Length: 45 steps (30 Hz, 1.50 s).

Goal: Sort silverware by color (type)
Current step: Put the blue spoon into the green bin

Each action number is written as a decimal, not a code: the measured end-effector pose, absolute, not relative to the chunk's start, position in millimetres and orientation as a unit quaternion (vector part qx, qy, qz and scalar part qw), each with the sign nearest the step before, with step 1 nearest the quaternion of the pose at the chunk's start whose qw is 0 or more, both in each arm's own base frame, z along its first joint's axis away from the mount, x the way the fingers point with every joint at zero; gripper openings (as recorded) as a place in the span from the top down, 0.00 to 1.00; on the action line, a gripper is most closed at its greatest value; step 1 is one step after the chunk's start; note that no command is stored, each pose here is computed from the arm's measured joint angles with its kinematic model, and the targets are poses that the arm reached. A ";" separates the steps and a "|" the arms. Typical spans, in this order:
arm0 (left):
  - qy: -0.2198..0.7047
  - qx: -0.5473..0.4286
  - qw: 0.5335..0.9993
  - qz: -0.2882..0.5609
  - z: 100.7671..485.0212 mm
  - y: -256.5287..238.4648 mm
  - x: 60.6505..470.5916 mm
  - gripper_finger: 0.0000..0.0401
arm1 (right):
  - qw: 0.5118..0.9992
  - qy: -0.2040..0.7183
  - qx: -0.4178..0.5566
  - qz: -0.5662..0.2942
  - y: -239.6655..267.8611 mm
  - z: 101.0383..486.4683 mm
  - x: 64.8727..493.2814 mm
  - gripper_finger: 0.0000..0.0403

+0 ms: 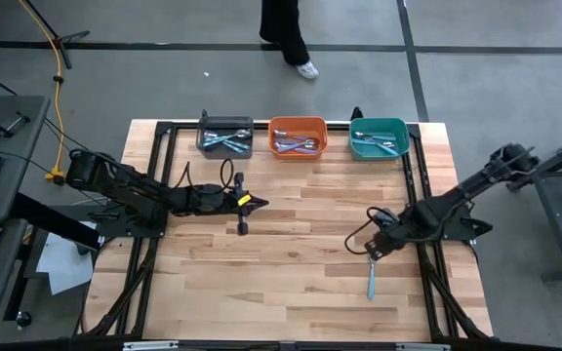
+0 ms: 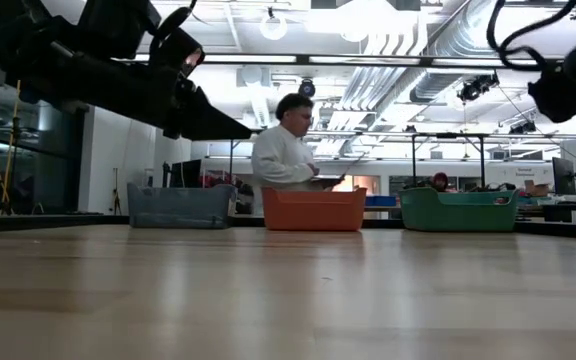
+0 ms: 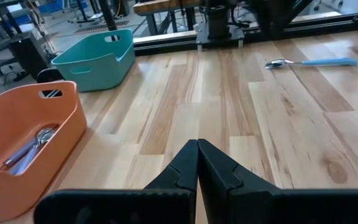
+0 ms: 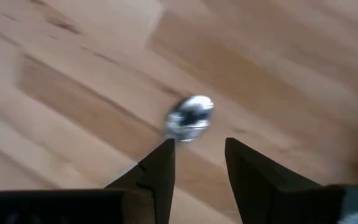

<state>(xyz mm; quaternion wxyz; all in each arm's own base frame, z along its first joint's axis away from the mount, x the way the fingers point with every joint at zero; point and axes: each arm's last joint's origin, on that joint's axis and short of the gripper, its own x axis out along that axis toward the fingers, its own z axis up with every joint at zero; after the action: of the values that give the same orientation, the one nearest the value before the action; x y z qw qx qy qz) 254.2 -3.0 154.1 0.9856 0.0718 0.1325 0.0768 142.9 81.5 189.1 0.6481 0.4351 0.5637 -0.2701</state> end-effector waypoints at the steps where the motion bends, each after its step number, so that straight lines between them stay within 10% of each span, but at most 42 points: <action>1: 0.133 0.072 0.986 0.077 154.1 -3.0 254.2 1.00 | 0.649 0.555 0.445 -0.269 84.7 189.5 143.8 0.69; 18: 0.134 0.073 0.985 0.077 154.0 -3.0 254.2 1.00 | 0.607 0.567 0.457 -0.319 132.8 134.2 169.8 0.69; 45: 0.141 0.068 0.983 0.097 172.8 -13.0 240.2 1.00 | 0.720 0.541 0.310 -0.304 103.5 134.1 188.2 0.83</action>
<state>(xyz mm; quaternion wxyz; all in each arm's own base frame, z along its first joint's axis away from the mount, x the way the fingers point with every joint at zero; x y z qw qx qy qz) 240.2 -13.0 172.8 0.9829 0.0678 0.1406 0.0975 188.2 103.5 134.1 0.7198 0.3103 0.5413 -0.3042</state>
